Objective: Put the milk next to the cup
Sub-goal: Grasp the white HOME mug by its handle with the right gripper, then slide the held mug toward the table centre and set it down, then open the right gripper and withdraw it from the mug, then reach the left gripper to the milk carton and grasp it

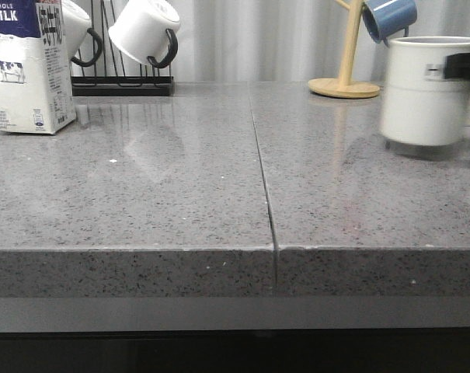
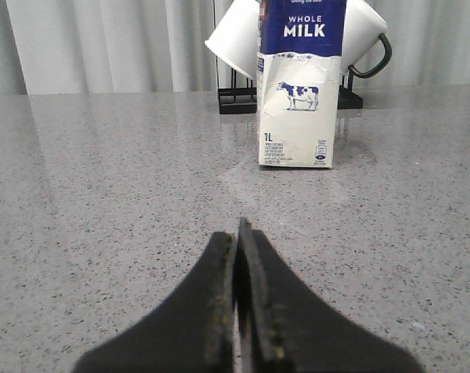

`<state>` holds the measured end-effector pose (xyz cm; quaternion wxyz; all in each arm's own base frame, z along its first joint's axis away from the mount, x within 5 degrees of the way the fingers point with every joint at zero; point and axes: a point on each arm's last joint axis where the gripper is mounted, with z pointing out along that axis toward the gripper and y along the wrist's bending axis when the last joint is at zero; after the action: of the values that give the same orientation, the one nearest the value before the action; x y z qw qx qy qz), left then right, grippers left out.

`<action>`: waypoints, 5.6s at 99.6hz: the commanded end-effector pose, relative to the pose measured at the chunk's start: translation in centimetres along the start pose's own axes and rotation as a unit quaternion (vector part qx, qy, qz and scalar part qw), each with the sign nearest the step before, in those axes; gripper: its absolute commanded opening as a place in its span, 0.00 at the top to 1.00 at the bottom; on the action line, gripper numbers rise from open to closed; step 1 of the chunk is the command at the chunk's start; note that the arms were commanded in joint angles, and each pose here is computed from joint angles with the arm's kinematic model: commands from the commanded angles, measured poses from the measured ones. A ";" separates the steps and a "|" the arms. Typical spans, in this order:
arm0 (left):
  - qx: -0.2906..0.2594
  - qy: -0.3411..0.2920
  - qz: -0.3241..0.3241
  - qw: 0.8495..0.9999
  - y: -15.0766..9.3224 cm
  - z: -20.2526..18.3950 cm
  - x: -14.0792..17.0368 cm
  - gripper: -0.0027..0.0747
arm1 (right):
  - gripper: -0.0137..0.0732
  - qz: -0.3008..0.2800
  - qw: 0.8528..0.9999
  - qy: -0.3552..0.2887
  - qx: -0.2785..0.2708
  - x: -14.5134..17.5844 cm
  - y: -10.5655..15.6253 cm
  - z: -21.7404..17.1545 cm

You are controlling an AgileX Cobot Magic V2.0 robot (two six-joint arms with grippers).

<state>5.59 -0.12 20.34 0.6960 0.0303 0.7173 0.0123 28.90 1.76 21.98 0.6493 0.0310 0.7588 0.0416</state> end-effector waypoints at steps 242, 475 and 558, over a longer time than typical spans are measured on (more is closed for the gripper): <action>-0.001 -0.031 -0.005 1.000 0.0 0.0 0.6 0.99 | 0.92 -0.003 0.982 -0.075 -0.175 -1.1 4.6 -14.1; 0.057 0.034 -0.035 0.997 -2.4 20.4 -12.6 0.16 | 0.92 -0.006 0.981 -0.034 -0.189 -0.7 2.1 -21.2; 0.070 0.027 -0.054 0.996 -4.7 28.1 -13.3 0.17 | 0.92 -0.006 0.981 -0.034 -0.189 -0.7 2.1 -21.2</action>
<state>33.76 -6.19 29.50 0.6136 0.0568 0.7852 -0.0609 7.90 3.34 24.81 0.6357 -0.0969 0.7453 0.1761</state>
